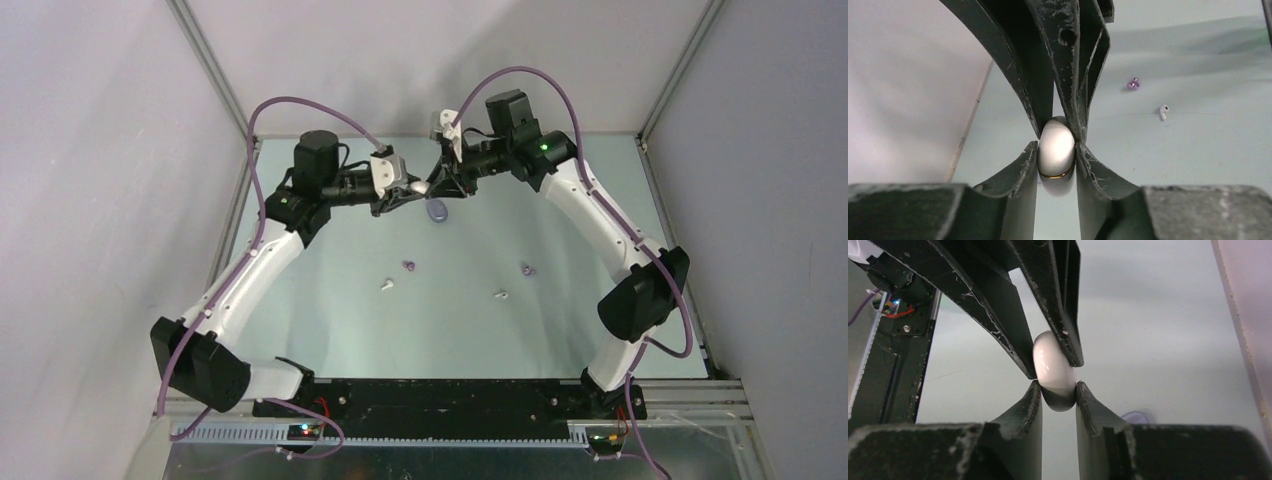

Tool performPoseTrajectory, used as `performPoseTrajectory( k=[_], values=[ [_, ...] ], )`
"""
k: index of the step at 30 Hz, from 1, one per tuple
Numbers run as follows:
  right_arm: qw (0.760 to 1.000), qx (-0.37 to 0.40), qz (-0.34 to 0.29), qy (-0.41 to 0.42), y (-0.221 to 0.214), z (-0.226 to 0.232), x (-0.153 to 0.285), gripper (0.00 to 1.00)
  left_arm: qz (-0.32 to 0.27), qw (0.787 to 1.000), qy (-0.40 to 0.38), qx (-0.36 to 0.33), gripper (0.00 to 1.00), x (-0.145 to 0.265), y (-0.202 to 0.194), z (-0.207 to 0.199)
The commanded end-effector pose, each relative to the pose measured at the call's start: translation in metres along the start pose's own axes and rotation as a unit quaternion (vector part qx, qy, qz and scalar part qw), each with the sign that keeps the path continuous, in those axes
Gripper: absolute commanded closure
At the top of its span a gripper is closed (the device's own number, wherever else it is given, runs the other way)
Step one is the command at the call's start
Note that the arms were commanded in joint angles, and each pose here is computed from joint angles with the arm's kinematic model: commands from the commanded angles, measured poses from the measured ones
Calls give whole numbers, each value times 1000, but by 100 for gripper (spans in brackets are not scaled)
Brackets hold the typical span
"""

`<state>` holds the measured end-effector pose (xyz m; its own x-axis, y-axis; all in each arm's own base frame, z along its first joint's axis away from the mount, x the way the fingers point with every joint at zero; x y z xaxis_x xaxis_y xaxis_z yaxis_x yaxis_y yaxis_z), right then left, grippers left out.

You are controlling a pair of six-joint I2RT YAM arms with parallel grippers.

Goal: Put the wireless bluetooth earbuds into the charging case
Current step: Pass from the left arm to the right

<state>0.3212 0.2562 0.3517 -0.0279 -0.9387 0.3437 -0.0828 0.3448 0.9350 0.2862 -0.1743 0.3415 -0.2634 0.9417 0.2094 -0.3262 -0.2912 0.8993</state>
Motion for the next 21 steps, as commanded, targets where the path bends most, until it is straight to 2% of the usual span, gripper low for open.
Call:
performPoseTrajectory(
  k=[1,3,5,7,10,14,21],
  values=[
    [1000,13,-8,0,5,0,-1,82,-10,999,28,-36,50,5,14,6],
    [1000,15,-8,-5,7,1,4,85,3,999,38,-25,36,8,11,5],
    [1000,19,-11,-11,11,3,11,86,9,999,44,-5,31,11,8,3],
    [1000,19,-15,-17,14,4,17,87,4,998,49,26,29,15,5,2],
    [999,13,-21,-23,16,4,23,88,-14,994,50,92,30,18,1,1],
    [999,-4,-32,-23,17,5,24,89,-35,989,34,142,34,13,-2,4],
    [999,-19,-44,-23,20,2,22,89,-54,984,8,171,41,4,-2,10]
  ],
)
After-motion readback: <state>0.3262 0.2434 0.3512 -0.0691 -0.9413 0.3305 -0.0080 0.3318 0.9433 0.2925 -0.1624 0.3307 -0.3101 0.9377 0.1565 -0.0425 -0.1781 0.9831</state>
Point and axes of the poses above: each gripper's point midway between its finger pads, its own x axis back along the fingers, its own z axis along the line the jaws close on, y = z × x, the point moved 9 cm from there along x, back along the fingers, and after that the axes turned 1 degree about -x, right-handed, at the moved point
